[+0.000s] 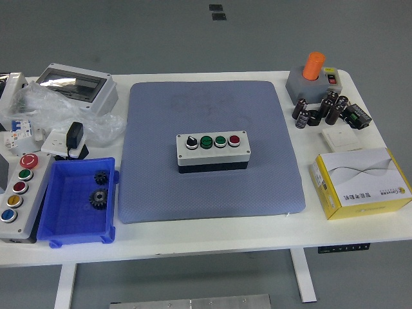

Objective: Pick up the button,place it on the desk,press the button,press the button

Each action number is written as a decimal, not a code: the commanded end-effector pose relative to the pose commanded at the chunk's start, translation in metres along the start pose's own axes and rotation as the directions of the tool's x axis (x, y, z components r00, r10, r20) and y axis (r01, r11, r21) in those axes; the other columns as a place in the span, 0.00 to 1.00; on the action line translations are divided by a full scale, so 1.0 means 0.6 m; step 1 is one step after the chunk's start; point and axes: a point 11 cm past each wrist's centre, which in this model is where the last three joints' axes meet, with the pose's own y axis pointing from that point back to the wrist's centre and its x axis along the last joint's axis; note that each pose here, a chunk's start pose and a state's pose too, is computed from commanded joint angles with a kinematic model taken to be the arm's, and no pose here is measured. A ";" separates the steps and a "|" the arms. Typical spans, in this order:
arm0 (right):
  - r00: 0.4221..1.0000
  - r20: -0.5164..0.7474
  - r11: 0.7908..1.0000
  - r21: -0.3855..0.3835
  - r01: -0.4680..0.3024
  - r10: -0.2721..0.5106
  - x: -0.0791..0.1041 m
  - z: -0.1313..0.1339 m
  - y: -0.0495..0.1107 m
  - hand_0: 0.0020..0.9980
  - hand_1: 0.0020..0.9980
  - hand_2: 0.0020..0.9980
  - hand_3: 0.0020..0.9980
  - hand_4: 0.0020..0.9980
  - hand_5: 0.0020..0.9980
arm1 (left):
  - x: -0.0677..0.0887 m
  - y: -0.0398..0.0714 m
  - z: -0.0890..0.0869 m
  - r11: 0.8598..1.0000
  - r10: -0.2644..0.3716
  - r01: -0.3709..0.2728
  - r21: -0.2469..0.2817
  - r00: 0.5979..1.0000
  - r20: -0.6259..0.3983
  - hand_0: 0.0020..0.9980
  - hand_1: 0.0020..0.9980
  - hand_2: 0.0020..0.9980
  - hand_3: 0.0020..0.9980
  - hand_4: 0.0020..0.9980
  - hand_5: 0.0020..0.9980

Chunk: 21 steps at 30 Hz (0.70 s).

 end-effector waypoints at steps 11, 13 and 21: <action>0.970 0.051 0.968 0.066 -0.241 0.238 0.106 0.009 0.015 0.78 0.76 0.79 0.82 0.94 0.77 | 0.011 0.001 -0.005 0.999 0.026 -0.026 0.034 1.000 0.012 0.63 0.56 0.50 0.58 0.42 0.00; 0.968 0.055 0.966 0.068 -0.249 0.245 0.110 0.009 0.016 0.78 0.76 0.79 0.82 0.94 0.77 | 0.013 0.001 -0.004 0.999 0.027 -0.028 0.034 1.000 0.012 0.63 0.56 0.50 0.58 0.42 0.00; 0.980 0.011 0.977 0.068 -0.201 0.201 0.101 0.002 0.011 0.80 0.78 0.81 0.84 0.95 0.80 | 0.020 0.002 -0.008 0.999 0.028 -0.029 0.043 1.000 0.011 0.63 0.56 0.51 0.58 0.42 0.00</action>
